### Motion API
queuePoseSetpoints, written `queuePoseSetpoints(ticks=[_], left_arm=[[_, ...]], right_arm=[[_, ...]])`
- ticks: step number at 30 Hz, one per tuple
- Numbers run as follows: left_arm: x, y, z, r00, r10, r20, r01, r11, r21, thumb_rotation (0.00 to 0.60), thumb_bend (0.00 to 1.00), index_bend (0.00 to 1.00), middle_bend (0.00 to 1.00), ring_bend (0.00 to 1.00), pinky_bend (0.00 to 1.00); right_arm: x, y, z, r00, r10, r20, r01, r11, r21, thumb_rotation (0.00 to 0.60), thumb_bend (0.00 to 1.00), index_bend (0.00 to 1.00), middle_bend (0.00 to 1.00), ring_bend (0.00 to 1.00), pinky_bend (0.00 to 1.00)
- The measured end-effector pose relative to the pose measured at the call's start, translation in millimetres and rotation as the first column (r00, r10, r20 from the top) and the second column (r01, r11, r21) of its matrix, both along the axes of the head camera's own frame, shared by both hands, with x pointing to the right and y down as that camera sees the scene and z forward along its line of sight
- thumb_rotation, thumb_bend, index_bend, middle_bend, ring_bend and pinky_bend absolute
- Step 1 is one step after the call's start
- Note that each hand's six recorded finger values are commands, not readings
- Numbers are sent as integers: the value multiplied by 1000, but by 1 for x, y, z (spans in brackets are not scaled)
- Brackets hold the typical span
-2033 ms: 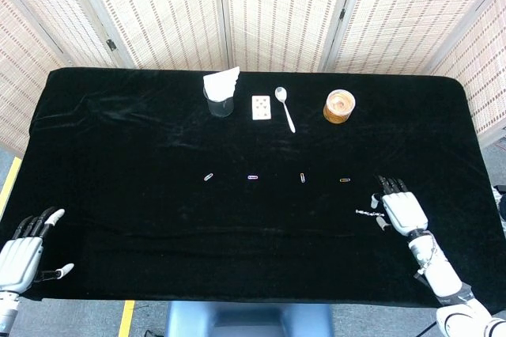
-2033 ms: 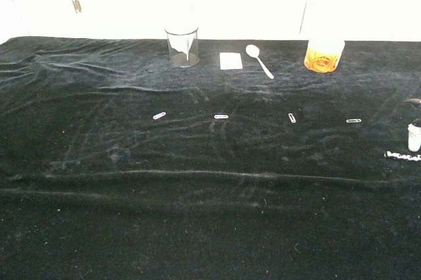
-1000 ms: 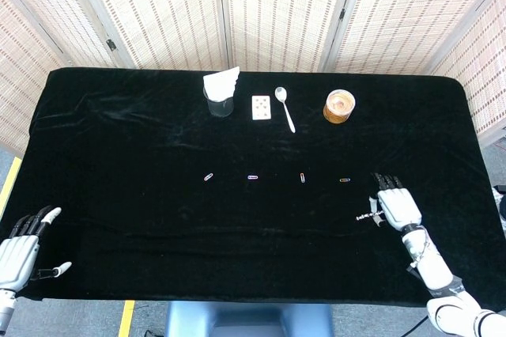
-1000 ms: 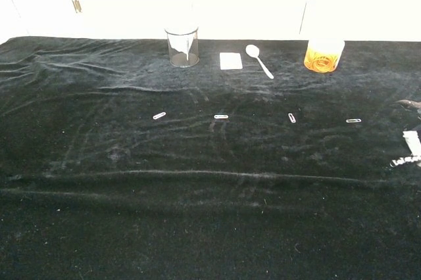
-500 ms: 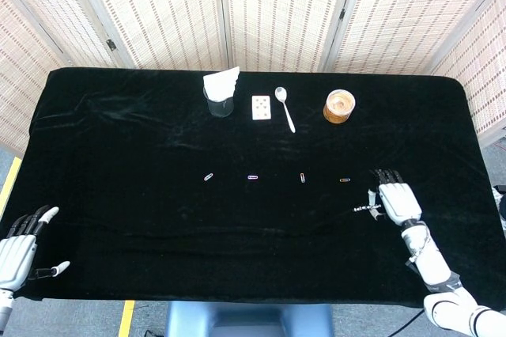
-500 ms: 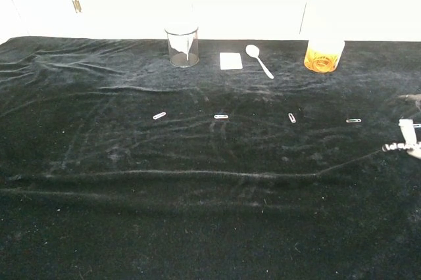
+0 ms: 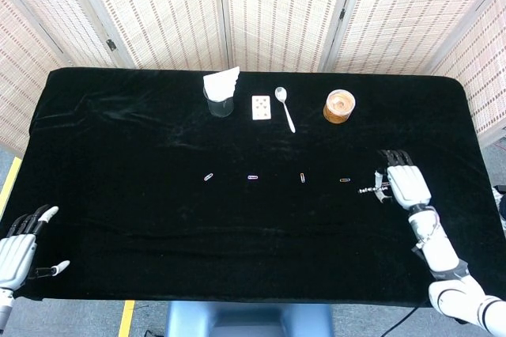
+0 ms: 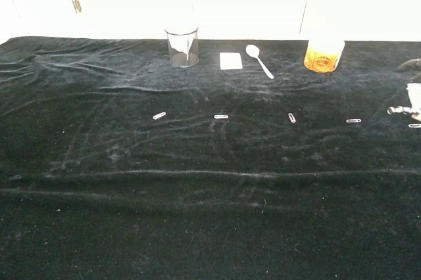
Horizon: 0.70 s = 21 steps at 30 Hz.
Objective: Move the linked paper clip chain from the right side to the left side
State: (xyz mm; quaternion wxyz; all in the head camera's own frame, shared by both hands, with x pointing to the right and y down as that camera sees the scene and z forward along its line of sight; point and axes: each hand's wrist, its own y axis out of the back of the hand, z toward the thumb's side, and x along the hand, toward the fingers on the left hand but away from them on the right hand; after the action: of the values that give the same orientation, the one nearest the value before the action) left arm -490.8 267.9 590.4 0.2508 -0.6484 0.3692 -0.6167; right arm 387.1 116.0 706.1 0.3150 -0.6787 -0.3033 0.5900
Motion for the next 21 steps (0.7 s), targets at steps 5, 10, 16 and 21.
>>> queuePoseSetpoints(ticks=[5,10,16,21], left_arm=[[-1,0,0,1000,-3,-11,3,1000,-6,600,152,0,61,125,99],[-1,0,0,1000,-2,-13,2,1000,-7,600,151,0,61,125,98],[-1,0,0,1000,-4,-15,4,1000,-9,600,151,0,61,125,99],[-3,0,-1,1000,-9,-16,9,1000,-4,600,151,0,61,125,99]], right_arm=[[-5,-20,5,996,-44,-83,44,999,-5,600,407,767,131,76,0],[-12,-35,11,983,-85,-166,82,996,-27,600,408,767,128,76,0],[-30,-47,28,971,-118,-206,102,991,-85,600,408,767,128,77,0],[-41,-49,41,960,-155,-231,132,985,-113,600,409,767,128,76,0]])
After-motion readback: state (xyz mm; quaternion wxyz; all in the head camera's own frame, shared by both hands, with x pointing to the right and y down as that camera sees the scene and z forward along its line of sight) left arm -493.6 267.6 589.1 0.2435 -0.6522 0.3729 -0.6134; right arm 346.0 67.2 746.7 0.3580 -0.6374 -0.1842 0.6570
